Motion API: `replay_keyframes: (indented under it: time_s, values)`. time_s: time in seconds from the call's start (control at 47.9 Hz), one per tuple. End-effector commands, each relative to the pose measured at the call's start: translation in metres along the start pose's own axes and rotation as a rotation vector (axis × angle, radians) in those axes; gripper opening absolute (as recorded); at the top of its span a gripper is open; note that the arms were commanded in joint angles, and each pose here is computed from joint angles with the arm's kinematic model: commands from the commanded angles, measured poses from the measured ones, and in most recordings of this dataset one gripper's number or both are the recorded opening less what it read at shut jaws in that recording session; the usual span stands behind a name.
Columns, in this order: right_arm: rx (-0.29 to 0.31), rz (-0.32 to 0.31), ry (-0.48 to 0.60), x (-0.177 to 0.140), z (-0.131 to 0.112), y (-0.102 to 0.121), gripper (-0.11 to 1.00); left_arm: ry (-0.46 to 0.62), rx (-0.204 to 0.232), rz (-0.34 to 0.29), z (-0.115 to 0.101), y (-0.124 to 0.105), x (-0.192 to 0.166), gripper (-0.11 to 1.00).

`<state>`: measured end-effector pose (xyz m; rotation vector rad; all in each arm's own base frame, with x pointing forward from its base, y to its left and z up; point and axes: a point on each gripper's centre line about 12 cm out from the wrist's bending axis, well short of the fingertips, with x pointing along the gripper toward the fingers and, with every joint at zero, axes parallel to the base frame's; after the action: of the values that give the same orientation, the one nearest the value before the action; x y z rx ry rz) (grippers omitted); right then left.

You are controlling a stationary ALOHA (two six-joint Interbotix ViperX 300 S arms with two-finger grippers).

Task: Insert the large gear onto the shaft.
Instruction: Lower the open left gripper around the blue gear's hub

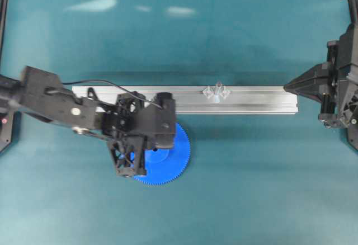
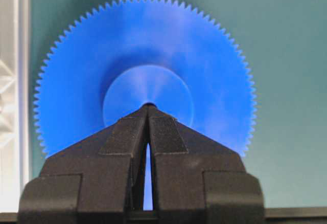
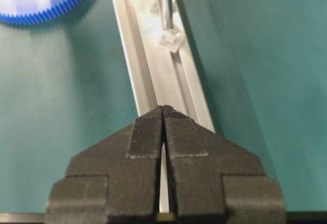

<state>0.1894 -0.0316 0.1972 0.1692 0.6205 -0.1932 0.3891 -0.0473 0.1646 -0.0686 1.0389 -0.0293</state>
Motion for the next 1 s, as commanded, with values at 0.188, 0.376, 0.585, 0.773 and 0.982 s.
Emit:
replay_keyframes:
  time_s: [0.188, 0.376, 0.585, 0.773, 0.982]
  values:
    - [0.006, -0.002, -0.008, -0.001, 0.001, -0.001, 0.03, 0.058, 0.018, 0.007, 0.016, -0.006, 0.003, 0.01]
    - [0.01, -0.003, -0.008, -0.002, -0.001, -0.001, 0.03, 0.107, 0.03, 0.013, 0.019, -0.006, 0.008, 0.01]
    - [0.009, -0.003, -0.013, -0.003, -0.003, -0.001, 0.03, 0.152, 0.04, 0.019, 0.015, -0.006, 0.01, 0.01]
    - [0.01, -0.002, -0.013, -0.003, -0.004, -0.001, 0.03, 0.154, 0.068, 0.016, 0.018, -0.007, 0.008, 0.01]
    - [0.012, -0.002, -0.011, -0.003, -0.005, -0.001, 0.03, 0.154, 0.076, 0.016, 0.019, -0.008, 0.011, 0.01]
